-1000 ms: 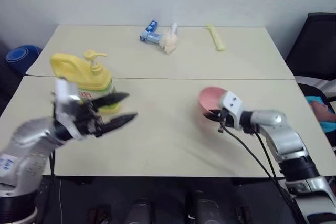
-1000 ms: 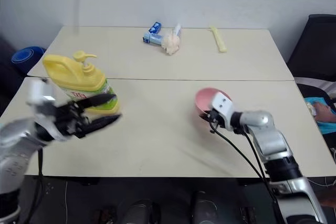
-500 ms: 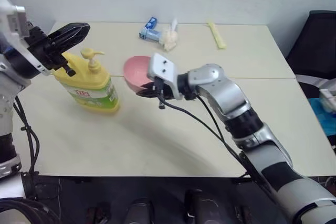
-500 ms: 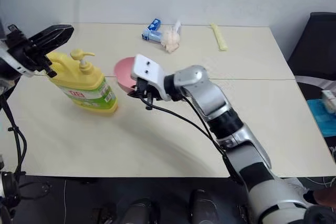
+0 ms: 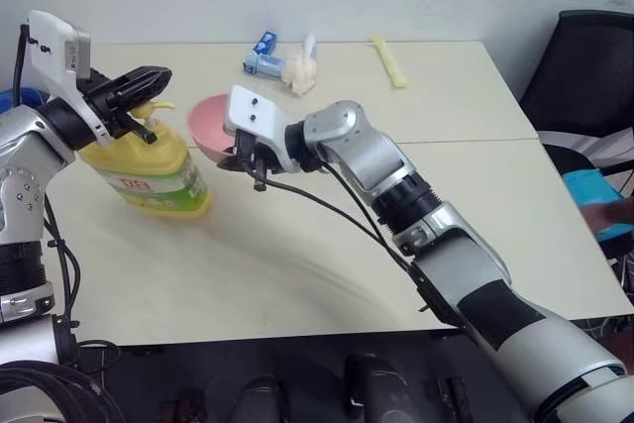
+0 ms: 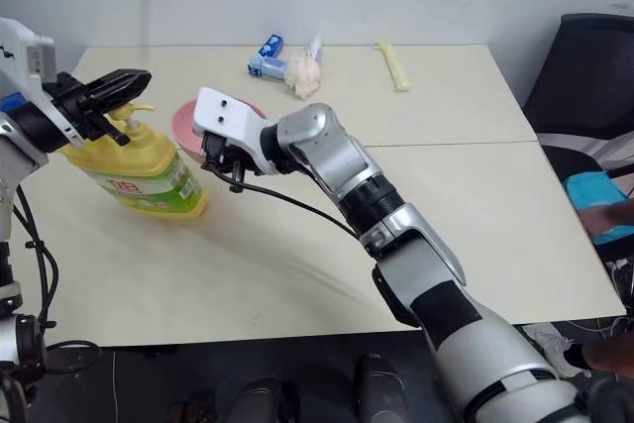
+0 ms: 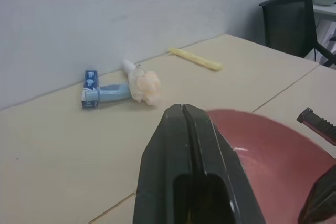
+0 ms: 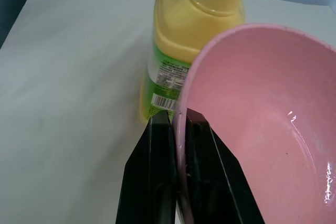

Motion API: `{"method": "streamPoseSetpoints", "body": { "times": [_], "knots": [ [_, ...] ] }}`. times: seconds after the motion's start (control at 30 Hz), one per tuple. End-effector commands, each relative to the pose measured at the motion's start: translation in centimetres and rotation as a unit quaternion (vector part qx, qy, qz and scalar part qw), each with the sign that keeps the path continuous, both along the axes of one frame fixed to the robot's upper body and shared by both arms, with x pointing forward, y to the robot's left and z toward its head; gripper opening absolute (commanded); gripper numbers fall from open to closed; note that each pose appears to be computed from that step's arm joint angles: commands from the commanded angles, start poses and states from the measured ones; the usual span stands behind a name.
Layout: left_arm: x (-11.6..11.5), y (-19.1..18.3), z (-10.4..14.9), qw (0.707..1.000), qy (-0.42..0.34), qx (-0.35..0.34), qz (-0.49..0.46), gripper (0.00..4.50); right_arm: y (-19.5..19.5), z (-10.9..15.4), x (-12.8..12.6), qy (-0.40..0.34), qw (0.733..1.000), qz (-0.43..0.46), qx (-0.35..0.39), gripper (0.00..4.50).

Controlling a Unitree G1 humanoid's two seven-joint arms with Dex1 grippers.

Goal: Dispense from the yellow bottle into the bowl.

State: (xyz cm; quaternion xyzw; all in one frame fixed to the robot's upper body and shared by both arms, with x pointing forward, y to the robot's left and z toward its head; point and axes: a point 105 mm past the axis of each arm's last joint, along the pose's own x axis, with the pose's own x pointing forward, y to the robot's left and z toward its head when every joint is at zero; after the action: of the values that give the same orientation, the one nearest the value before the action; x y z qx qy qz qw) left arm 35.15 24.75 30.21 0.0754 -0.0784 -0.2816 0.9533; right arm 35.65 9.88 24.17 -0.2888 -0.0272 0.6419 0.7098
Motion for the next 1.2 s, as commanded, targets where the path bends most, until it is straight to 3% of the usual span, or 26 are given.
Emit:
{"method": "streamPoseSetpoints", "body": {
  "times": [0.03, 0.5, 1.2],
  "knots": [
    [-0.6, 0.6, 1.0, 1.000, -0.007, 0.012, 0.017, 0.03, 1.0, 2.4, -0.6, -0.037, 0.999, 0.025, 0.014, 0.00],
    [-0.3, 2.2, -1.7, 0.994, 0.065, 0.017, 0.087, 0.03, 2.7, 4.0, -1.4, -0.051, 0.997, 0.052, 0.006, 0.00],
    [0.5, 3.1, -11.0, 0.972, 0.206, 0.005, 0.115, 0.03, 3.2, 3.4, -1.1, -0.047, 0.998, 0.046, 0.007, 0.00]
  ]
}}
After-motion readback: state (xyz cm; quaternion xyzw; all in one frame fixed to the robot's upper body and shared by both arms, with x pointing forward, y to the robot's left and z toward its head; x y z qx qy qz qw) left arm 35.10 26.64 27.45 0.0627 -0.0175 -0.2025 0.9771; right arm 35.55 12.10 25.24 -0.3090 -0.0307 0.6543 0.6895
